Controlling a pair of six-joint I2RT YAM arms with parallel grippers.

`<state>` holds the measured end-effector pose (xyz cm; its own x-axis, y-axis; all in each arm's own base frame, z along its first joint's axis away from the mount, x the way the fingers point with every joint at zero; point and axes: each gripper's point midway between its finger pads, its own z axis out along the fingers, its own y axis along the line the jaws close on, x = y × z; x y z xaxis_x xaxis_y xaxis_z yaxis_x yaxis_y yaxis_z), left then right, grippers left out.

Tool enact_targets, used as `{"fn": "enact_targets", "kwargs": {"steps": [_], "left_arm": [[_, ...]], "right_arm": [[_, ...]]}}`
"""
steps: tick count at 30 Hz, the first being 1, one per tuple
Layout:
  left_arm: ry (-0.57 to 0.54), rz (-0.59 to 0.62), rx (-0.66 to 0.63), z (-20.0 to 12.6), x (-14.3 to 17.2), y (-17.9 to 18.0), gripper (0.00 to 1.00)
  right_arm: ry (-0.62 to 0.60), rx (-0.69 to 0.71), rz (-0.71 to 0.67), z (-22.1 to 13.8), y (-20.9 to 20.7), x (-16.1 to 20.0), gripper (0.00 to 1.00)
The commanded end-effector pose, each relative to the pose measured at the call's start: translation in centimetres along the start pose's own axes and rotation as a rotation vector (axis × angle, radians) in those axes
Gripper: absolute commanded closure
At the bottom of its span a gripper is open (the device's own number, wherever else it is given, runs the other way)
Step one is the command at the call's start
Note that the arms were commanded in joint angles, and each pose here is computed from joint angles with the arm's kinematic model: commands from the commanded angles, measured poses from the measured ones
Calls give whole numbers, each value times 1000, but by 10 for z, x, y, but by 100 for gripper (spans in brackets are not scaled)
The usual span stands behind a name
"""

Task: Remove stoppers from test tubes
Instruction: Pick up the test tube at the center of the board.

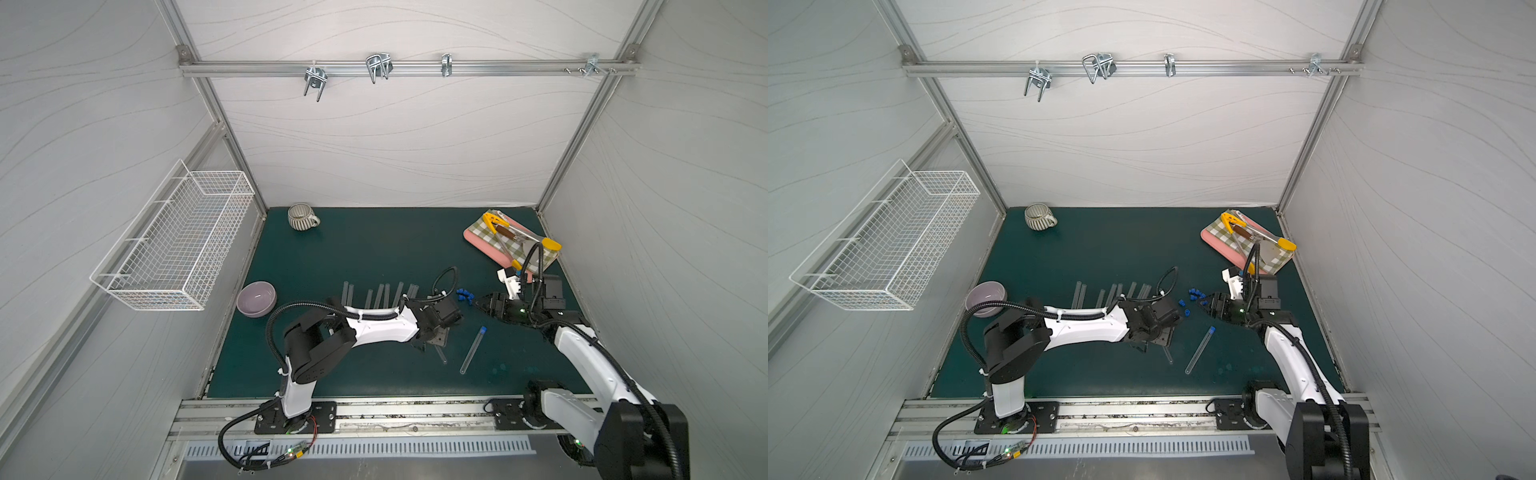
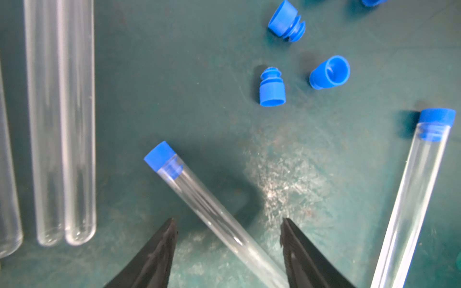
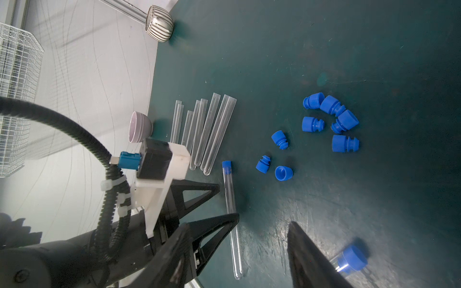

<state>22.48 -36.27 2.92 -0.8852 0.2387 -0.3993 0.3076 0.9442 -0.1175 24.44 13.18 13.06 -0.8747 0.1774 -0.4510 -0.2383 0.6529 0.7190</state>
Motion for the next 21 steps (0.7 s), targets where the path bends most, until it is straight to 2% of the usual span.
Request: {"fn": "enact_targets", "kwargs": {"steps": [1,8,11,21], "left_arm": [[-20,-34,-6,5,-6,-5,32],[1,-10,-45,16,0,0,41],[14,0,-52,18,3,1,48],[27,34,-62,6,5,8,67]], "right_arm": [[-1,-15,-6,0,0,3,38],[-6,-16,-4,-1,1,2,38],[-9,-16,-3,-2,0,2,38],[-11,-17,-2,-2,0,1,38]]}}
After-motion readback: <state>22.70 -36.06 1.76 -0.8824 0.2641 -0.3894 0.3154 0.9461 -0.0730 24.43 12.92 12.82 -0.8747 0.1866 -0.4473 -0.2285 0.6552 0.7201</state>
